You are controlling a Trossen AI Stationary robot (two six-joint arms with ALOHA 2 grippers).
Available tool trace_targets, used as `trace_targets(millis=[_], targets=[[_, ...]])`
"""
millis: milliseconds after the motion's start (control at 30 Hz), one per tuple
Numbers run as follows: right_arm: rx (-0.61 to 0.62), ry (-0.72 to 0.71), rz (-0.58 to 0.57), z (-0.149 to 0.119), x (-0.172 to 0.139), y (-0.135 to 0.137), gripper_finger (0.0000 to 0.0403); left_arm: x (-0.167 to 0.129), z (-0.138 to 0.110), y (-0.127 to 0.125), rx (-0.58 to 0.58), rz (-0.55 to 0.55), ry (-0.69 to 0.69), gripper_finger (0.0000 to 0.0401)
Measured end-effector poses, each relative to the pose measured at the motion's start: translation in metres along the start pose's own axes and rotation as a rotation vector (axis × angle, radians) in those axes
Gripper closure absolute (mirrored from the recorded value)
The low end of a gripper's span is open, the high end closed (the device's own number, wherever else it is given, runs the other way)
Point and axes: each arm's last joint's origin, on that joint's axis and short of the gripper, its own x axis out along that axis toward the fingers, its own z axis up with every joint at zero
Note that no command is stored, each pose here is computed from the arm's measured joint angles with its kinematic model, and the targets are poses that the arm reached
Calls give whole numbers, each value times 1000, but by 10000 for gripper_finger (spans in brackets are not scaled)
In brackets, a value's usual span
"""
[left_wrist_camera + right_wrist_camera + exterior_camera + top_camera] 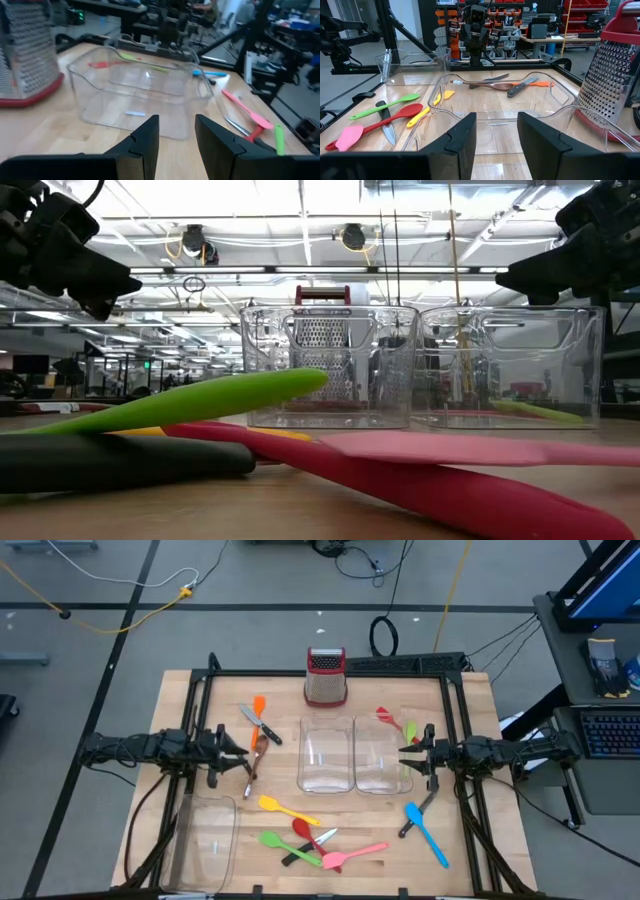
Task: Pick & Place Kitchen Items
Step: Put the brown serving spoon into the right transparent bin
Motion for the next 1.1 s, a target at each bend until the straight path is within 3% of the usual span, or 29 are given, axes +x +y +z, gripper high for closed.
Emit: trace_targets(millis=[367, 500, 833, 1100], targets=[[2, -9, 1, 1, 0, 0, 268, -2, 19, 0, -73, 71, -216, 272], [13, -54, 2, 5, 0, 0, 268, -4, 26, 0, -27, 104, -291, 272], [181, -194, 21, 19, -2, 0, 268, -4, 28, -1, -46, 89, -316, 272], [245, -240, 33, 24, -3, 0, 268, -4, 28, -1, -181, 63, -321, 272]])
